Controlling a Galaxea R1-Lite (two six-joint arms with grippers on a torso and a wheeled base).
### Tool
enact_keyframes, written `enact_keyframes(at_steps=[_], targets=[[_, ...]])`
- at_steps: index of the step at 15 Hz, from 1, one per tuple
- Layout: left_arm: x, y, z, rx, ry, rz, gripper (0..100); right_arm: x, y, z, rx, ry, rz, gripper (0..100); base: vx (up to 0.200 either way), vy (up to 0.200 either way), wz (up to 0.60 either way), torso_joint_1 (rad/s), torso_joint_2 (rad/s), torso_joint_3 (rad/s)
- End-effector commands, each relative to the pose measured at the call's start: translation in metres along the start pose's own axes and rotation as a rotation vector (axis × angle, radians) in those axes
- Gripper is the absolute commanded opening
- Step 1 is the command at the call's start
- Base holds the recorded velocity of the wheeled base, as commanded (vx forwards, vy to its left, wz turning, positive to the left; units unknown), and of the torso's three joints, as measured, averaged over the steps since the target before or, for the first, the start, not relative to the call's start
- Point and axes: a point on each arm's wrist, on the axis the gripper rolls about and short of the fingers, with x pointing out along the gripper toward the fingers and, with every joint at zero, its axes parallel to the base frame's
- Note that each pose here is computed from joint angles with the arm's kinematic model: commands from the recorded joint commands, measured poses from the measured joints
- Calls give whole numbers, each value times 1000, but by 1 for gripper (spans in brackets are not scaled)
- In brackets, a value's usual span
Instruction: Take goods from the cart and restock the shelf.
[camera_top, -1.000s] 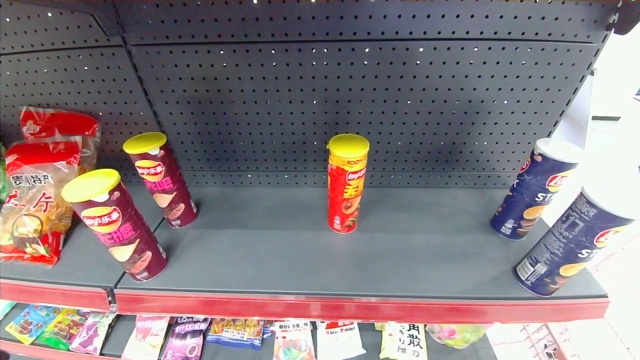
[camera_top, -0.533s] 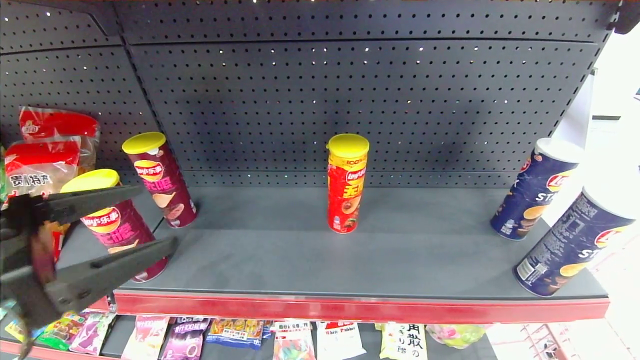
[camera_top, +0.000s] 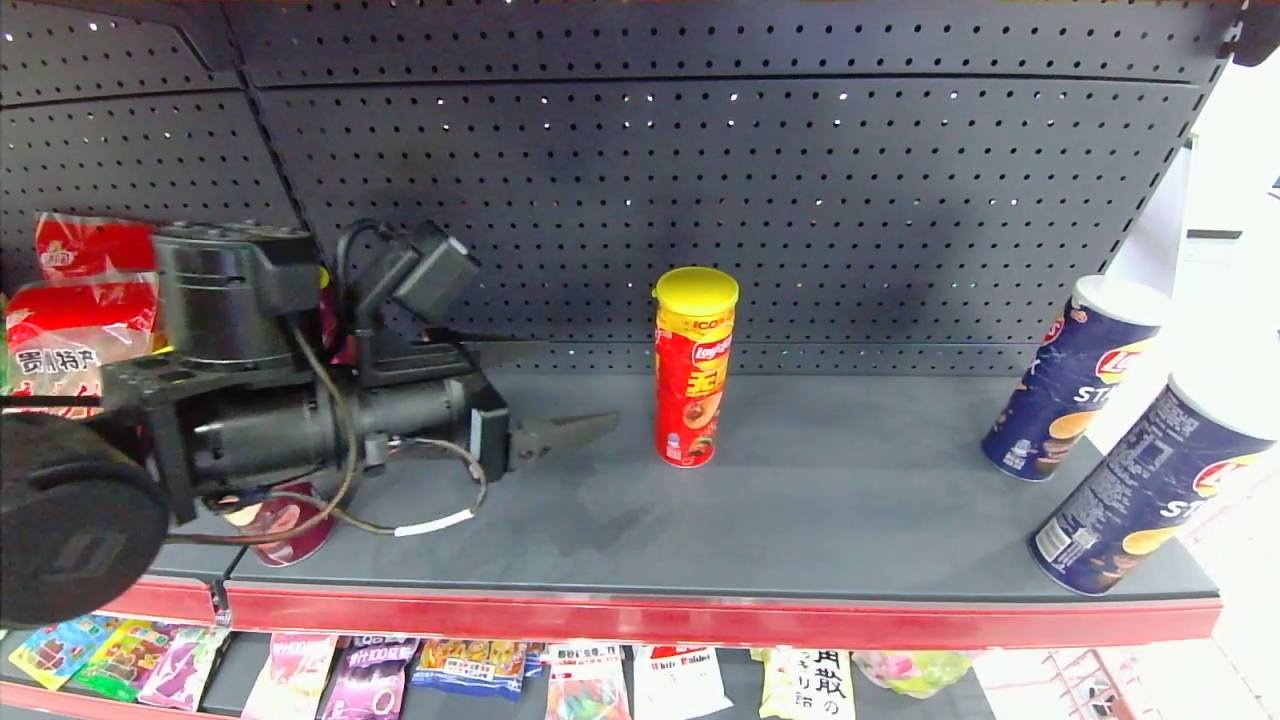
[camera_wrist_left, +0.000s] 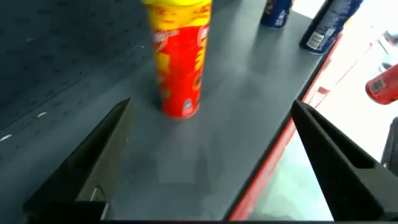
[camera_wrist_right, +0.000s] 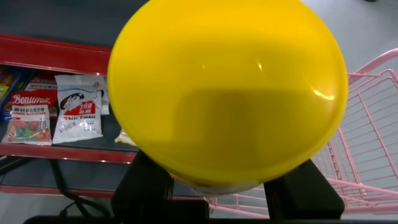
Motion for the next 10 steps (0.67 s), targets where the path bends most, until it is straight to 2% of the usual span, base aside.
enact_keyframes(at_steps=[1, 3, 5, 9, 10], targets=[[52, 2, -14, -9, 55, -46, 100, 0, 0, 0, 1, -3, -2, 0, 0, 0, 0, 0, 0, 0], [73, 11, -19, 31, 64, -33, 100, 2, 0, 0, -1, -25, -9, 0, 0, 0, 0, 0, 0, 0], [86, 18, -20, 40, 65, -7, 100, 3, 0, -1, -1, -29, -12, 0, 0, 0, 0, 0, 0, 0], [117, 32, -17, 85, -48, 47, 100, 3, 0, -1, 2, -30, -12, 0, 0, 0, 0, 0, 0, 0], [120, 32, -15, 81, -53, 45, 100, 3, 0, -1, 5, -31, -12, 0, 0, 0, 0, 0, 0, 0]])
